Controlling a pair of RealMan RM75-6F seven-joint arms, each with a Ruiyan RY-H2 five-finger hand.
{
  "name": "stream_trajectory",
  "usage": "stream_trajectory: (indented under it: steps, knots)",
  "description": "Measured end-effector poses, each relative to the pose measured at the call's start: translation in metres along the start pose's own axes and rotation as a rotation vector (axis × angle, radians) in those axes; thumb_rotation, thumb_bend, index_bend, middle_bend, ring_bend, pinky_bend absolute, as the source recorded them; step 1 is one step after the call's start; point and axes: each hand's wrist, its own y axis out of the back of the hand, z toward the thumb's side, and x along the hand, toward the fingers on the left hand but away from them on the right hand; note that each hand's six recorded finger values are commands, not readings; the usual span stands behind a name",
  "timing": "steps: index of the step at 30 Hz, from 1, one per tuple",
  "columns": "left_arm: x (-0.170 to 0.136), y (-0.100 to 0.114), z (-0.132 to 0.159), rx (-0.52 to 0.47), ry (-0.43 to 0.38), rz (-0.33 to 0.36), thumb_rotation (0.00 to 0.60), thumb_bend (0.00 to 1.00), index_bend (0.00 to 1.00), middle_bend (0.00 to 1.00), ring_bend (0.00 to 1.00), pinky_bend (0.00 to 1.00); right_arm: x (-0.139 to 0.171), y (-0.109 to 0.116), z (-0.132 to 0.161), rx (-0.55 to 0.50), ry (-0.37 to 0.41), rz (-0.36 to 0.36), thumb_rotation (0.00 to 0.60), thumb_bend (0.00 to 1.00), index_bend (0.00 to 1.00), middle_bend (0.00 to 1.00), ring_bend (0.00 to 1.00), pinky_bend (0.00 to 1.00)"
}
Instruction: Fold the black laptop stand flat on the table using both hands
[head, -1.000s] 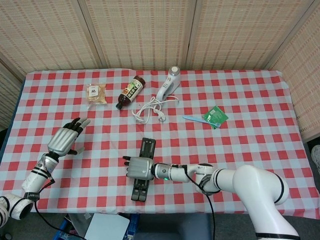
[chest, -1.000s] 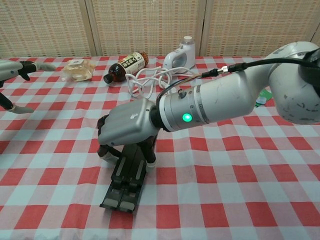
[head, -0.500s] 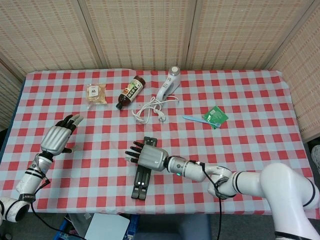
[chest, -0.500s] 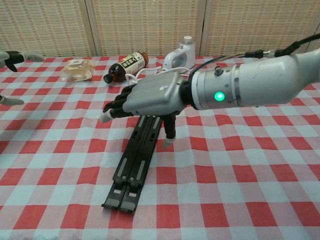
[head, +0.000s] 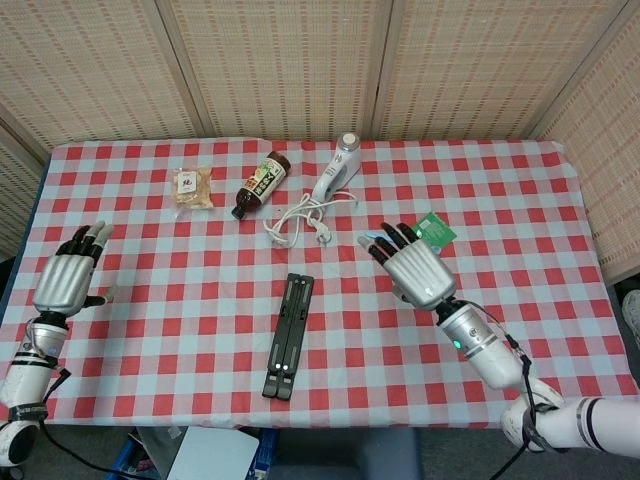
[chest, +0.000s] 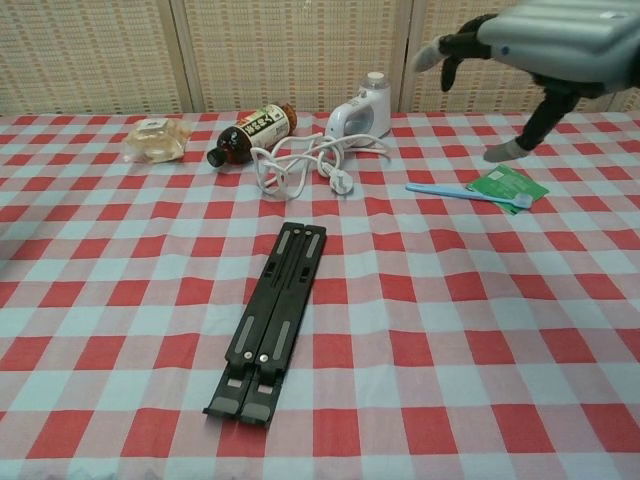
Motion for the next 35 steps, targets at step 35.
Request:
stream_trajectory:
  steps: [35]
  knots:
    - [-0.133, 0.026, -0.039, 0.011, 0.153, 0.057, 0.600, 0.23, 0.00, 0.00, 0.03, 0.21, 0.244, -0.023, -0.109, -0.159, -0.541, 0.051, 0.600, 0.15, 0.17, 0.23, 0.09, 0.19]
